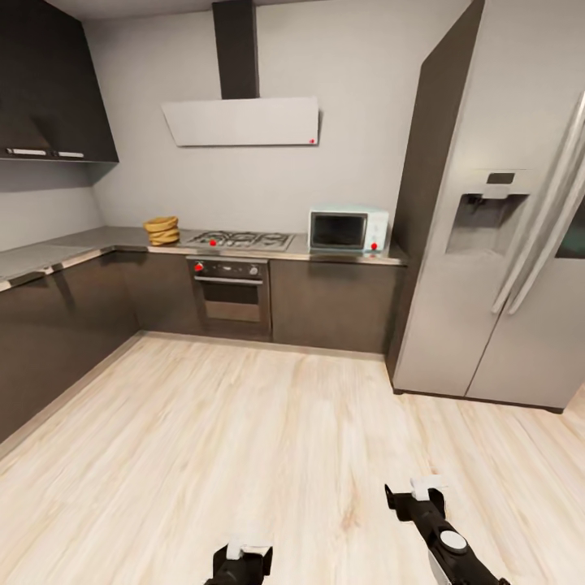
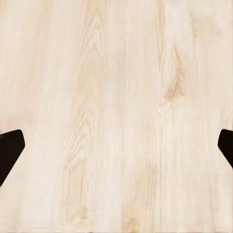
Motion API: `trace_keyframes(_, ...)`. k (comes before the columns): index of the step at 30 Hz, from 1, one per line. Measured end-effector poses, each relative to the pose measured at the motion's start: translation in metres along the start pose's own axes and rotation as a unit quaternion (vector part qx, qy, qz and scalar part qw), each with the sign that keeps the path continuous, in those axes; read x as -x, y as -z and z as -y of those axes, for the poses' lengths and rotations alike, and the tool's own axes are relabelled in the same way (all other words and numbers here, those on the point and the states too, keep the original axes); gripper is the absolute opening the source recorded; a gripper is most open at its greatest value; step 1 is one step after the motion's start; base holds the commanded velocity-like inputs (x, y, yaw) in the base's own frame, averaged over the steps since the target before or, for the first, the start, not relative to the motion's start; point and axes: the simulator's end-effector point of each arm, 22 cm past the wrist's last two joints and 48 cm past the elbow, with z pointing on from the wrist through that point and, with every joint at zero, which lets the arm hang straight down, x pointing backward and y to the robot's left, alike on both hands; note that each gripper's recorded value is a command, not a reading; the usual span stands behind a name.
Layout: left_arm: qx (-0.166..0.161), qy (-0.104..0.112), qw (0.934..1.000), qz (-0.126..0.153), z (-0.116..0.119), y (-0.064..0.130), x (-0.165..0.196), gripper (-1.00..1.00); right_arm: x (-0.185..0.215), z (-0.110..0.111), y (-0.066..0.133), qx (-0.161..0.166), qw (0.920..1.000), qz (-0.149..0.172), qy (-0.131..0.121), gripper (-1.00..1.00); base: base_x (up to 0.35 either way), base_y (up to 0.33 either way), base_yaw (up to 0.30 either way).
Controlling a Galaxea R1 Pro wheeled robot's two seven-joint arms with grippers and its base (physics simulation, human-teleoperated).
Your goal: In the kitchen, take the popcorn bag from the countertop, put it into the microwave, and heat it until the popcorn is cooked so the cooked popcorn ends up inside the bag.
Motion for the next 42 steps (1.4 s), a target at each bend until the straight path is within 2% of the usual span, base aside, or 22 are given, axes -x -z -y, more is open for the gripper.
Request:
trace_keyframes(2,0.0,0.009,0.9995,-0.03,0.001,0.01,-0.041,1.0,0.02,-0.001,-0.001,0.001,0.9998,0.019,0.0,1.0,0.261,0.127,0.0)
trace_keyframes(3,0.001,0.01,0.9993,-0.036,0.001,0.012,-0.049,1.0,0.032,-0.002,-0.001,0.002,0.9995,0.031,0.001,1.0,0.3,0.133,0.0)
trace_keyframes(4,0.011,0.009,0.999,-0.043,-0.014,0.014,-0.057,1.0,0.053,-0.003,-0.001,0.003,0.9987,0.05,0.002,1.0,0.314,0.135,0.0)
trace_keyframes(5,0.023,0.007,0.9986,-0.048,-0.031,0.016,-0.063,1.0,0.07,-0.004,0.0,0.004,0.998,0.063,0.002,1.0,0.328,0.135,0.0)
trace_keyframes(6,0.044,0.006,0.9974,-0.056,-0.063,0.02,-0.071,1.0,0.093,-0.005,0.002,0.005,0.9973,0.073,0.003,1.0,0.338,0.13,0.0)
trace_keyframes(7,0.082,0.012,0.9942,-0.069,-0.116,0.029,-0.084,1.0,0.123,-0.006,0.006,0.005,0.9967,0.081,0.003,1.0,0.341,0.127,0.0)
trace_keyframes(8,0.108,0.017,0.9912,-0.075,-0.153,0.037,-0.09,1.0,0.145,-0.007,0.011,0.005,0.9958,0.092,0.003,1.0,0.343,0.125,0.0)
trace_keyframes(11,0.137,0.039,0.986,-0.086,-0.187,0.049,-0.104,1.0,0.218,-0.01,0.031,0.008,0.9907,0.136,-0.002,1.0,0.344,0.122,0.0)
trace_keyframes(15,0.139,0.051,0.9839,-0.1,-0.185,0.053,-0.119,1.0,0.303,-0.013,0.053,0.012,0.9856,0.169,-0.009,1.0,0.346,0.119,0.0)
trace_keyframes(18,0.138,0.052,0.983,-0.109,-0.182,0.058,-0.132,1.0,0.328,-0.012,0.063,0.011,0.9827,0.184,-0.013,1.0,0.346,0.112,0.0)
trace_keyframes(20,0.137,0.051,0.982,-0.119,-0.18,0.064,-0.147,1.0,0.354,-0.008,0.078,0.008,0.9774,0.211,-0.014,1.0,0.346,0.103,0.0)
trace_keyframes(25,0.137,0.052,0.9819,-0.12,-0.178,0.065,-0.15,1.0,0.363,0.017,0.088,-0.011,0.9737,0.225,-0.032,1.0,0.347,0.022,0.0)
trace_keyframes(27,0.137,0.053,0.9819,-0.12,-0.177,0.065,-0.15,1.0,0.368,0.025,0.095,-0.016,0.9712,0.235,-0.037,1.0,0.348,-0.017,0.0)
trace_keyframes(28,0.137,0.053,0.9819,-0.12,-0.176,0.065,-0.151,1.0,0.377,0.027,0.105,-0.017,0.9675,0.249,-0.04,1.0,0.348,-0.061,0.0)
trace_keyframes(31,0.137,0.053,0.9819,-0.12,-0.176,0.066,-0.153,1.0,0.382,0.024,0.111,-0.016,0.9654,0.258,-0.038,1.0,0.348,-0.046,-0.018)
trace_keyframes(38,0.137,0.052,0.9815,-0.123,-0.175,0.069,-0.159,1.0,0.383,0.018,0.112,-0.012,0.9654,0.258,-0.035,1.0,0.348,-0.005,-0.244)
trace_keyframes(42,0.136,0.047,0.9833,-0.111,-0.174,0.071,-0.159,1.0,0.382,0.002,0.11,0.001,0.9662,0.257,-0.024,1.0,0.152,0.0,-0.268)
